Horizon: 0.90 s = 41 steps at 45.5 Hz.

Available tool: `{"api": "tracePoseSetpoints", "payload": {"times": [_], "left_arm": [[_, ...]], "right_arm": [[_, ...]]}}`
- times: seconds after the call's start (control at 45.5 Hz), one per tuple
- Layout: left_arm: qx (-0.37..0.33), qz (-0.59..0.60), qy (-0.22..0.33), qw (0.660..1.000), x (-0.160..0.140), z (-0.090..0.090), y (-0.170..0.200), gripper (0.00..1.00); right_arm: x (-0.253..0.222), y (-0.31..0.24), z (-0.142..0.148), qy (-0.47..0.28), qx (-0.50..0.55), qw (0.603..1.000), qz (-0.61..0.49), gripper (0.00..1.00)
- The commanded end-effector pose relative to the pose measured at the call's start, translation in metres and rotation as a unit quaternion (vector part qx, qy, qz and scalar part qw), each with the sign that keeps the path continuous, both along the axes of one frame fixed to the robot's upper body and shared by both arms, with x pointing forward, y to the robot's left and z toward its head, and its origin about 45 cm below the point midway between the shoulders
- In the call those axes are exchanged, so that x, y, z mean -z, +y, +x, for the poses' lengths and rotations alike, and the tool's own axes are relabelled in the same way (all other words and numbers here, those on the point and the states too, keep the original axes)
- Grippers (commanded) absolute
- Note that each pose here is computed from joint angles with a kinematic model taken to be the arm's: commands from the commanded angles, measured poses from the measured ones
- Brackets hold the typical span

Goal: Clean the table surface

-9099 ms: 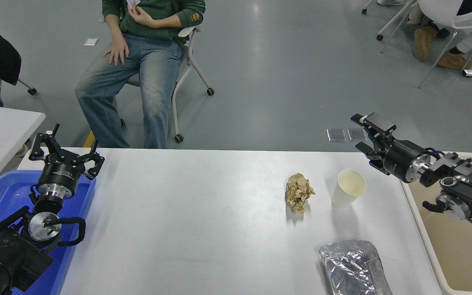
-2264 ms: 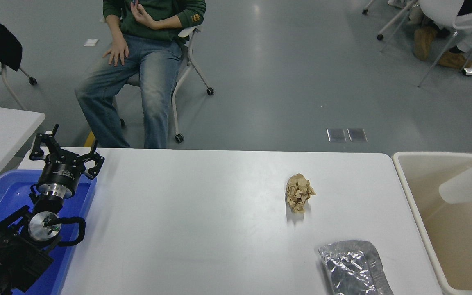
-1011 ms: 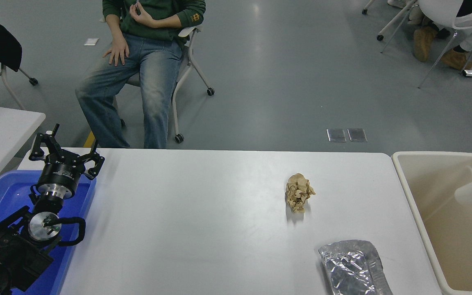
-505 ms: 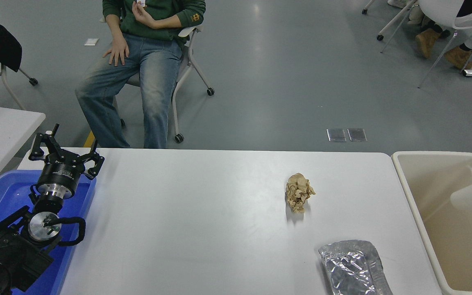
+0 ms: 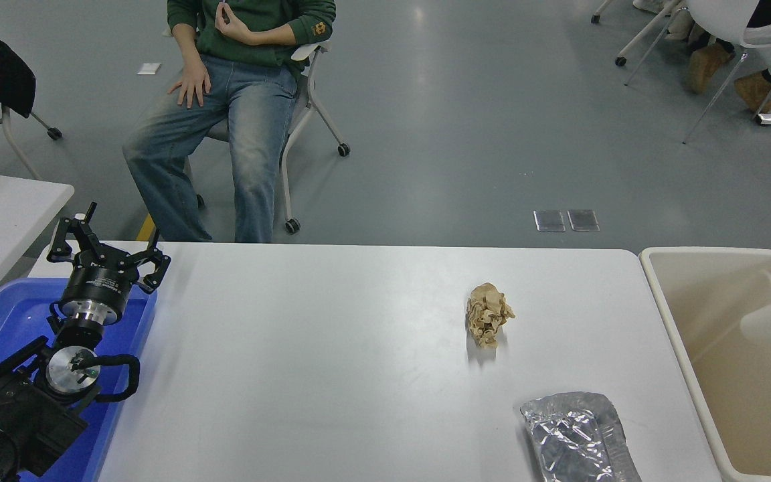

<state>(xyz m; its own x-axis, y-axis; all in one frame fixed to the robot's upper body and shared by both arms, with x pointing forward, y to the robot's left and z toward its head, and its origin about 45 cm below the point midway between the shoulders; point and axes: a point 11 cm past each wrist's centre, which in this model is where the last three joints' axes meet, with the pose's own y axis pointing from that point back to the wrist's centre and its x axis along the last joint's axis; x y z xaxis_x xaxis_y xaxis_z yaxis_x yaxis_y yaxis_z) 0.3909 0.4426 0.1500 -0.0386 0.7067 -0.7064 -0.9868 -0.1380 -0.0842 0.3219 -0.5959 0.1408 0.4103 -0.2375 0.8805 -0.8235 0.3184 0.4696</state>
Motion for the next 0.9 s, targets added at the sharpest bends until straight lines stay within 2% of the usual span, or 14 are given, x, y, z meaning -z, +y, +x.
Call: {"api": "tracePoseSetpoints", "payload": {"times": [0.0, 0.022, 0.396, 0.659, 0.879], "left_arm": [[0.0, 0.0, 0.0, 1.0, 0.0, 0.0, 0.0, 1.0], [0.0, 0.0, 0.0, 1.0, 0.0, 0.0, 0.0, 1.0], [0.0, 0.0, 0.0, 1.0, 0.0, 0.0, 0.0, 1.0], [0.0, 0.0, 0.0, 1.0, 0.0, 0.0, -0.001, 1.0], [0.0, 0.0, 0.0, 1.0, 0.0, 0.0, 0.0, 1.0]], "right_arm": [[-0.001, -0.003, -0.001, 0.001, 0.007, 1.0, -0.003, 0.81], [-0.002, -0.003, -0.001, 0.001, 0.008, 1.0, -0.004, 1.0], [-0.009, -0.009, -0.001, -0.019, 0.023, 1.0, 0.001, 1.0], [-0.023, -0.014, 0.006, -0.054, 0.041, 0.998, 0.009, 1.0], [-0.048, -0.021, 0.017, -0.111, 0.069, 0.991, 0.036, 1.0]]}}
